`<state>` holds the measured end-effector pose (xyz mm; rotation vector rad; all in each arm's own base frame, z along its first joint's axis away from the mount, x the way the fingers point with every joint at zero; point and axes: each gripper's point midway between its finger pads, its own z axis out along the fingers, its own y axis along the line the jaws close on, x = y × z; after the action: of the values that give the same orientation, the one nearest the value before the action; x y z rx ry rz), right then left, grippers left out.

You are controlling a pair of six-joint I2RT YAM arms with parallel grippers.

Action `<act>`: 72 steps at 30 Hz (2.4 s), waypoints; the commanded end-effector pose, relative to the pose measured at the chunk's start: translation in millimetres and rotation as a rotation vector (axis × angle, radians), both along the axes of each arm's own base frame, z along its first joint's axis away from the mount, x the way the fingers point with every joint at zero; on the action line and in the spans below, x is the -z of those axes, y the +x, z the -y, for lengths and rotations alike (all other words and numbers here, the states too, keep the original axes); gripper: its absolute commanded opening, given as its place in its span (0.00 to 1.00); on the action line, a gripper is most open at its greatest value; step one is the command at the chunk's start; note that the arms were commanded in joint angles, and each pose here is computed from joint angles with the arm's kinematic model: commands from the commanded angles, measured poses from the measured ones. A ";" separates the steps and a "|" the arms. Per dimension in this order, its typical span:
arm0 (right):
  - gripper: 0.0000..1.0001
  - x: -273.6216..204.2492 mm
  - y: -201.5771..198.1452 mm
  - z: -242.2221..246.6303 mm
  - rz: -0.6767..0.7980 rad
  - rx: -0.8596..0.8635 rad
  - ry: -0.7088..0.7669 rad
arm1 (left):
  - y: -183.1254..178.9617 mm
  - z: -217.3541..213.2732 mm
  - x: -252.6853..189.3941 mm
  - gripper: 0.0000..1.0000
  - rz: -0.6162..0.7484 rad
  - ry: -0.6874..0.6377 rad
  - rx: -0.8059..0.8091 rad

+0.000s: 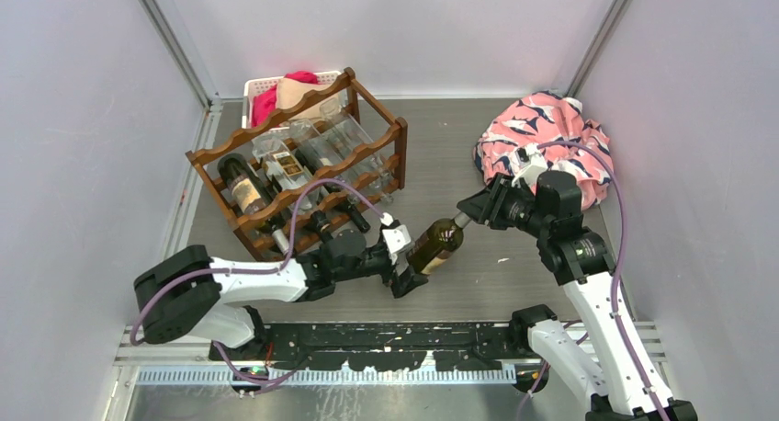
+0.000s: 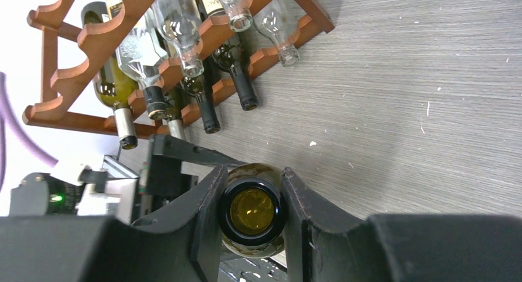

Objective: Put the wine bottle on the wine rack
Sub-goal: Pick up the wine bottle from the center of the board.

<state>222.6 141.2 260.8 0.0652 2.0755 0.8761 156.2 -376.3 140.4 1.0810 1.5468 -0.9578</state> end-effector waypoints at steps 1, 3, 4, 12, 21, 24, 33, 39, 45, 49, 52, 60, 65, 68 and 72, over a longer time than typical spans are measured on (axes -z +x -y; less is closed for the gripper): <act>0.01 -49.1 -0.3 -11.2 0.142 -0.040 0.115 | 14.7 10.5 -12.2 1.00 0.047 -0.065 -0.064; 0.01 -49.1 -1.0 -11.5 0.141 -0.043 0.118 | 17.9 13.0 -6.7 0.98 0.054 -0.054 -0.070; 0.01 -49.4 -1.1 -11.7 0.141 -0.045 0.120 | 20.1 14.7 -4.9 0.96 0.054 -0.051 -0.077; 0.01 -42.6 -2.2 -7.4 0.124 -0.037 0.085 | 20.6 16.5 -4.0 0.01 0.064 0.002 -0.058; 1.00 -43.4 -20.0 -3.7 0.135 -0.123 -0.032 | -10.3 -11.7 -18.6 0.00 0.135 0.177 0.128; 1.00 -54.1 -27.4 -0.9 0.173 -0.156 -0.081 | -26.8 -19.5 -17.0 0.00 0.108 0.220 0.216; 1.00 -56.6 -56.4 -20.9 0.242 -0.382 -0.091 | -63.3 -51.7 -11.7 0.00 0.043 0.411 0.424; 1.00 -26.2 -88.3 -42.4 0.231 -0.603 -0.104 | -72.1 -63.3 -19.1 0.00 0.058 0.475 0.507; 1.00 0.0 -107.1 -52.8 0.246 -0.745 -0.171 | -74.2 -57.0 -26.6 0.00 0.015 0.505 0.554; 1.00 22.6 -113.8 -54.8 0.240 -0.826 -0.299 | -70.8 -51.6 -25.9 0.00 -0.043 0.532 0.558; 1.00 33.6 -118.4 -58.4 0.235 -0.880 -0.359 | -68.2 -48.2 -28.3 0.00 -0.061 0.522 0.556; 1.00 57.5 -119.4 -65.5 0.300 -0.950 -0.495 | -66.7 -44.5 -41.4 0.00 -0.115 0.452 0.558; 1.00 66.6 -122.9 -75.3 0.369 -1.017 -0.525 | -70.9 -42.9 -45.5 0.00 -0.127 0.430 0.581; 1.00 71.3 -126.2 -80.6 0.381 -1.051 -0.543 | -70.9 -44.3 -46.8 0.00 -0.141 0.426 0.587; 0.93 75.9 -131.0 -88.6 0.410 -1.087 -0.555 | -70.6 -42.9 -49.6 0.00 -0.136 0.409 0.595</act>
<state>84.9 216.0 177.2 -1.4918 1.9071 0.7791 84.9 -309.5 144.2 1.9259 1.7885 -1.0250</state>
